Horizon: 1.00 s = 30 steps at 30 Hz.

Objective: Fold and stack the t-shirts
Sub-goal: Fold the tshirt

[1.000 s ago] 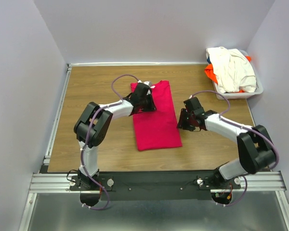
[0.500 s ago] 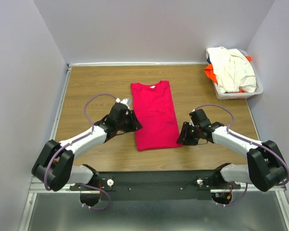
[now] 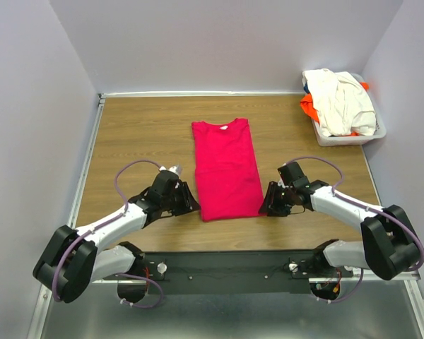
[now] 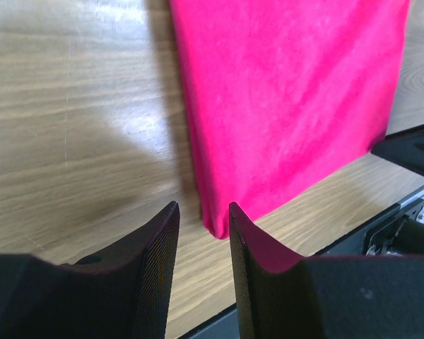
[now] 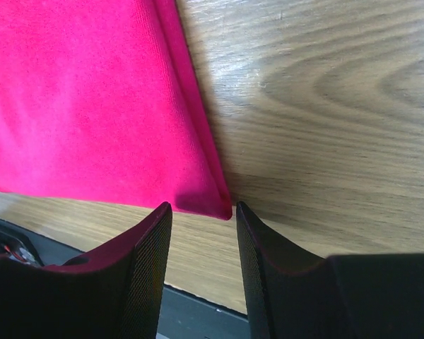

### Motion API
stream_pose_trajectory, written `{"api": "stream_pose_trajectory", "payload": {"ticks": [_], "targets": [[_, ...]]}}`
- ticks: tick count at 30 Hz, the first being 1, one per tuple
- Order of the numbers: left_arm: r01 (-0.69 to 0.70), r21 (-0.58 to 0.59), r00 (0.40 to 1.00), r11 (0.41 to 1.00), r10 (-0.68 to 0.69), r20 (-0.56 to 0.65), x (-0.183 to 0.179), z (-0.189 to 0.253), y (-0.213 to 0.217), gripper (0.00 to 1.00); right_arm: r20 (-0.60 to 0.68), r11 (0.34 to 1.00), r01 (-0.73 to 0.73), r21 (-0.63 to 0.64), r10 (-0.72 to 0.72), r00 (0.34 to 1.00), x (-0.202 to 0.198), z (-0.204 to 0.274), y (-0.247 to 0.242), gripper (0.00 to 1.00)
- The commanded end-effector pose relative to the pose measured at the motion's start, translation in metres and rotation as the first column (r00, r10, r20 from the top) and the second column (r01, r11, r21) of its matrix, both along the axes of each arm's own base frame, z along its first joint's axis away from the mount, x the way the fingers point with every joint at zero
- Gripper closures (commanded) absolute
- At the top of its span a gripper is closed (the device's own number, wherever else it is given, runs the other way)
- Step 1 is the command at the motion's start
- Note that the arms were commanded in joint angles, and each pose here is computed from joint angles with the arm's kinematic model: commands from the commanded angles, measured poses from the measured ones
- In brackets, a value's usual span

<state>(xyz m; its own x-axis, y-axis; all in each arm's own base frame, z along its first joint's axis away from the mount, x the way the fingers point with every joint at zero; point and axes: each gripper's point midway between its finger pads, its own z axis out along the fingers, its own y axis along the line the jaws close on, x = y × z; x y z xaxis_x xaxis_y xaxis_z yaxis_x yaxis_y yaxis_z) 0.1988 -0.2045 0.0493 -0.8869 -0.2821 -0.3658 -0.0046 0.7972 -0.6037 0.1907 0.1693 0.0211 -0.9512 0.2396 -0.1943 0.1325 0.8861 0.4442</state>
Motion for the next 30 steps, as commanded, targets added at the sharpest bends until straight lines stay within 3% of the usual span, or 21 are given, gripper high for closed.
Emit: {"api": "stream_pose_trajectory", "payload": {"ticks": [1,17,25,30], "targets": [[0.017,-0.032,0.999,0.999,-0.018,-0.028,-0.012,-0.001,-0.003,0.58,-0.037,1.000,0.016,-0.009,-0.017,0.999,-0.008,-0.007,-0.002,0.53],[0.114,-0.114,0.992,0.987,-0.120,-0.048,-0.034,-0.009,-0.031,0.54,-0.037,0.998,0.051,-0.022,-0.052,0.998,-0.008,-0.014,-0.005,0.60],[0.042,-0.084,0.994,0.996,-0.050,-0.099,-0.043,-0.027,-0.020,0.57,-0.034,0.998,0.059,-0.011,-0.060,0.998,-0.010,-0.016,-0.005,0.65],[-0.014,-0.075,0.998,0.997,0.008,-0.070,-0.032,-0.024,-0.018,0.57,-0.035,0.998,0.062,-0.002,-0.062,0.997,-0.012,-0.018,-0.005,0.66]]}}
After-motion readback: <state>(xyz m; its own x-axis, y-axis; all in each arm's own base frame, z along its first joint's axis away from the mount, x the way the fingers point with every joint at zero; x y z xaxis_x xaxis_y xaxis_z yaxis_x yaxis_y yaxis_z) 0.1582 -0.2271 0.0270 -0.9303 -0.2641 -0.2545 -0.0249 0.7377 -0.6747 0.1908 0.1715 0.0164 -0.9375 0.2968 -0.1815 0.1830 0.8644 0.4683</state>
